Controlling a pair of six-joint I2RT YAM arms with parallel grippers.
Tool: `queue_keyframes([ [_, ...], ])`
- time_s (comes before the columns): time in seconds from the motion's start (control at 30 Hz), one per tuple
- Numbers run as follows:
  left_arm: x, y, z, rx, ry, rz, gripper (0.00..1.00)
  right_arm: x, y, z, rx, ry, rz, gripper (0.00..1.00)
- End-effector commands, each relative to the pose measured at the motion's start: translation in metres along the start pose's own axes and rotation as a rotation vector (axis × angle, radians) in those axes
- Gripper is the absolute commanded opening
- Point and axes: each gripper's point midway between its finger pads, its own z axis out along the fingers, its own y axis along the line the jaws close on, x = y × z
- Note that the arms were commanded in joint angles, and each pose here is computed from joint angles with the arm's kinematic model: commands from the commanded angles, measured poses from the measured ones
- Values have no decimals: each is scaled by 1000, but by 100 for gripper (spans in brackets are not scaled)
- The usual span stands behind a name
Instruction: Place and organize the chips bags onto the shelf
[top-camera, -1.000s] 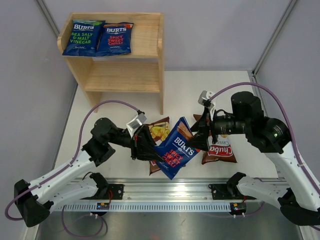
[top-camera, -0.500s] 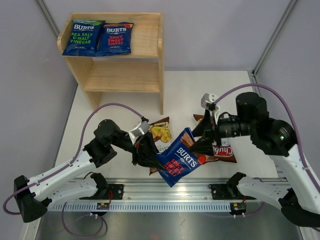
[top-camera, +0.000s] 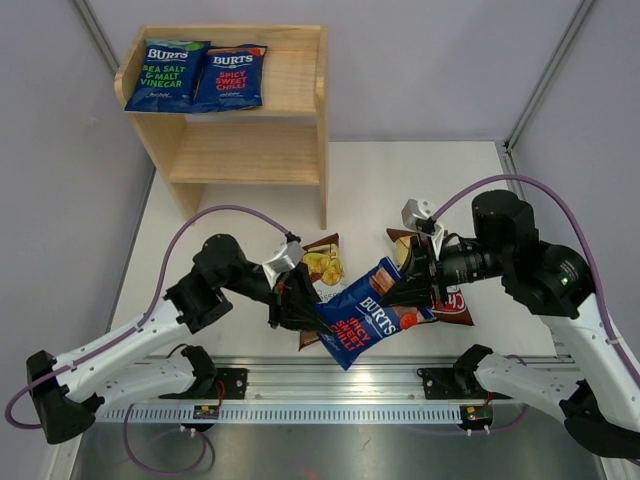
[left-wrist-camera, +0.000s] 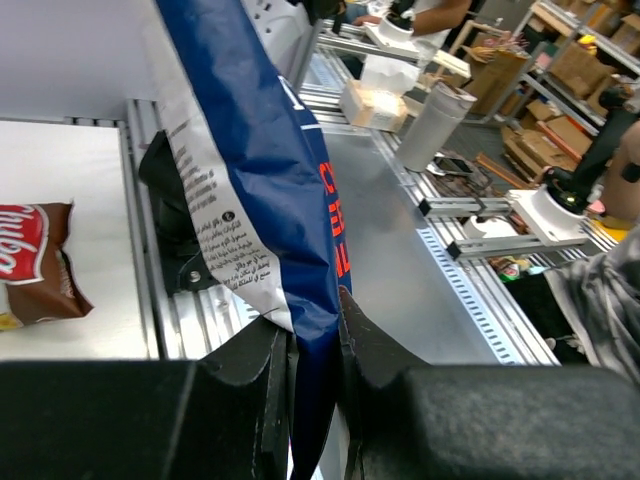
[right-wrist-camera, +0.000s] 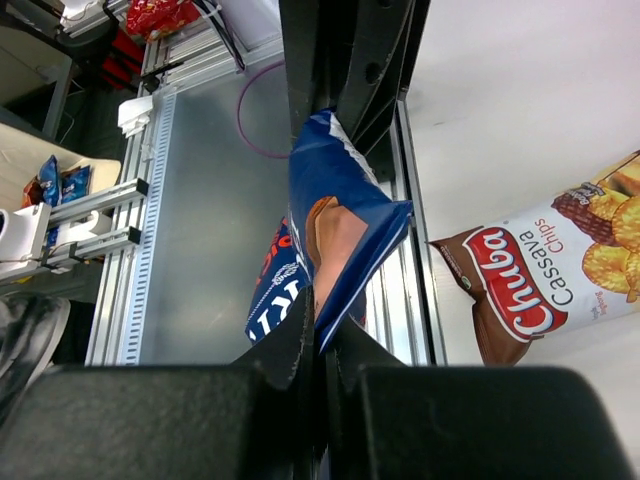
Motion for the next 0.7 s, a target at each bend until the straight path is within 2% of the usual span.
queue_keyframes([
  [0.0,-20,-13,-7,-14,-21,116,2,-7,9,-9,6,-23,-58,5],
  [0.03,-22,-10,-8,-45,-28,119,7,-9,9,-10,21,-31,-62,0],
  [0.1,-28,4,-11,-148,-51,116,23,-14,9,-12,41,-54,-63,0],
  [0.17,-39,13,-15,-226,-94,129,43,-22,12,-15,47,-88,-75,0],
  [0.2,-45,12,-16,-242,-117,132,62,-23,13,-16,45,-95,-83,0],
  [0.27,-55,10,-19,-258,-162,151,77,-29,13,-17,57,-116,-108,0],
  [0.3,-64,8,-19,-259,-198,153,90,-31,14,-18,60,-123,-116,0],
  [0.33,-64,10,-19,-263,-211,144,99,-33,15,-19,61,-130,-126,0],
  [0.53,-68,17,-24,-294,-343,132,99,-52,22,-27,80,-205,-187,0],
  [0.57,-57,25,-25,-309,-346,108,99,-54,24,-27,68,-200,-194,0],
  [0.67,-53,12,-21,-224,-374,101,99,-51,20,-23,53,-137,-174,0],
])
